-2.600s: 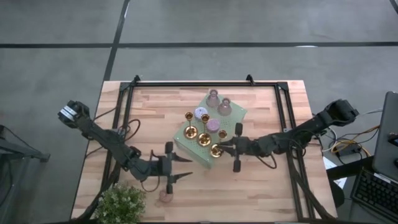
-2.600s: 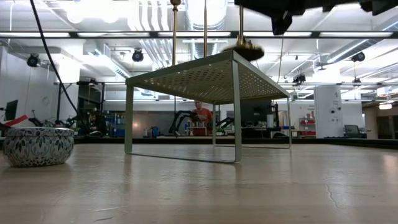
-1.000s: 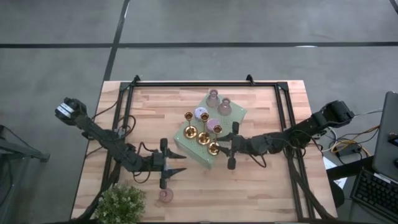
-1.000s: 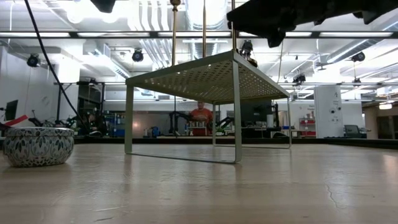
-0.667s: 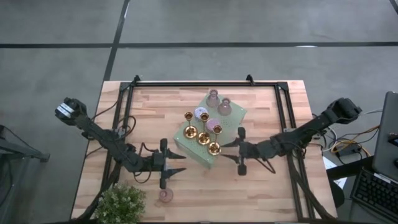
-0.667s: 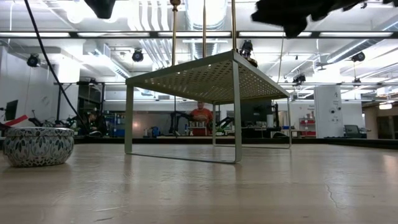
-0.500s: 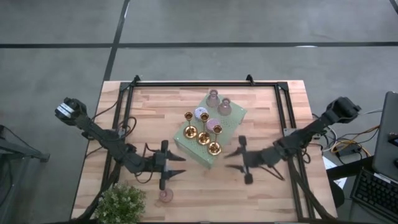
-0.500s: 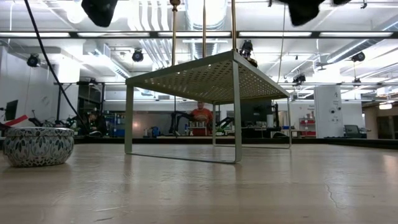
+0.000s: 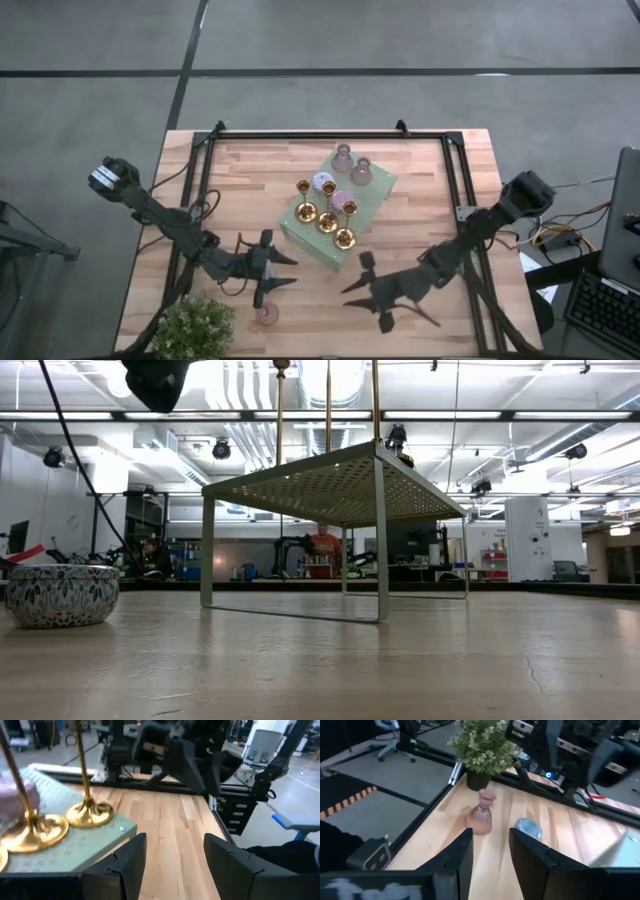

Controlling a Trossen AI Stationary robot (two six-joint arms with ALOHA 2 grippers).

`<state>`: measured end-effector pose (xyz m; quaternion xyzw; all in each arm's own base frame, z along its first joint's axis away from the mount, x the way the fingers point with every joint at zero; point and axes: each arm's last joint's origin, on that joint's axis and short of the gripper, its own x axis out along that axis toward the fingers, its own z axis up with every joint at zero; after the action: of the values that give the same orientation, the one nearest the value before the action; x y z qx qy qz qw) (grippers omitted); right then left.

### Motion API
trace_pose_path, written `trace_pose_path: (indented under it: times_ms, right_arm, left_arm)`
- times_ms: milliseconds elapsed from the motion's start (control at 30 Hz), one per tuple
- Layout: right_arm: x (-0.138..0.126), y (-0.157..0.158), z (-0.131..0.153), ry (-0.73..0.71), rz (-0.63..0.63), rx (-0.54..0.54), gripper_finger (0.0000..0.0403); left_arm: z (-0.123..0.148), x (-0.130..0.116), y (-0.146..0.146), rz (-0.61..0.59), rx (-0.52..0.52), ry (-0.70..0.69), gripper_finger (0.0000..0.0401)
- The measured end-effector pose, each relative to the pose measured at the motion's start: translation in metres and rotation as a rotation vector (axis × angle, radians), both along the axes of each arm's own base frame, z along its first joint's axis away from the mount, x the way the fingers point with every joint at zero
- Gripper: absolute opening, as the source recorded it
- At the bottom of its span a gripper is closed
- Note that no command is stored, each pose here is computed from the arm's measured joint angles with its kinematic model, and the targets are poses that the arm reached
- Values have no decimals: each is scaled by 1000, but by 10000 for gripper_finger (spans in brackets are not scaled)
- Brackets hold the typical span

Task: Pick & Place candle stick holders
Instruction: Put the purple glass candle holder aligned with the other purple glass candle holders on the shelf

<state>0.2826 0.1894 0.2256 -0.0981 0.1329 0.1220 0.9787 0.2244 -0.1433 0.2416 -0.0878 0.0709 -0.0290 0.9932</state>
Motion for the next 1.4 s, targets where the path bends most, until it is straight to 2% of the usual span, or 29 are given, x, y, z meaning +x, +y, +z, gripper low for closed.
trace_pose_path:
  times_ms: [133, 233, 333, 433, 633, 833, 1033, 1400]
  right_arm:
    - [24, 15, -2, -4, 11, -52, 111]
    - [41, 26, -2, 6, 17, -92, 107]
    - [60, 33, -5, 44, 9, -122, 107]
    - [76, 36, -9, 106, 17, -151, 112]
    - [105, 44, -11, 148, 22, -172, 135]
    - [127, 58, -11, 173, 62, -228, 165]
    - [152, 64, -16, 201, 64, -291, 191]
    - [194, 50, -12, 257, 41, -326, 189]
  left_arm:
    - [0, 1, -3, -83, 8, -11, 202]
    - [-2, 1, -4, -90, 5, 0, 200]
    - [0, 1, -5, -84, 33, -19, 179]
    - [3, 1, -4, -52, 64, -54, 134]
    - [9, -2, -1, -55, 121, -82, 14]
    - [11, -20, 11, -61, 109, -116, 9]
    - [-3, -47, 31, -54, 60, -184, 6]
    - [-35, -87, 60, -49, 0, -233, 5]
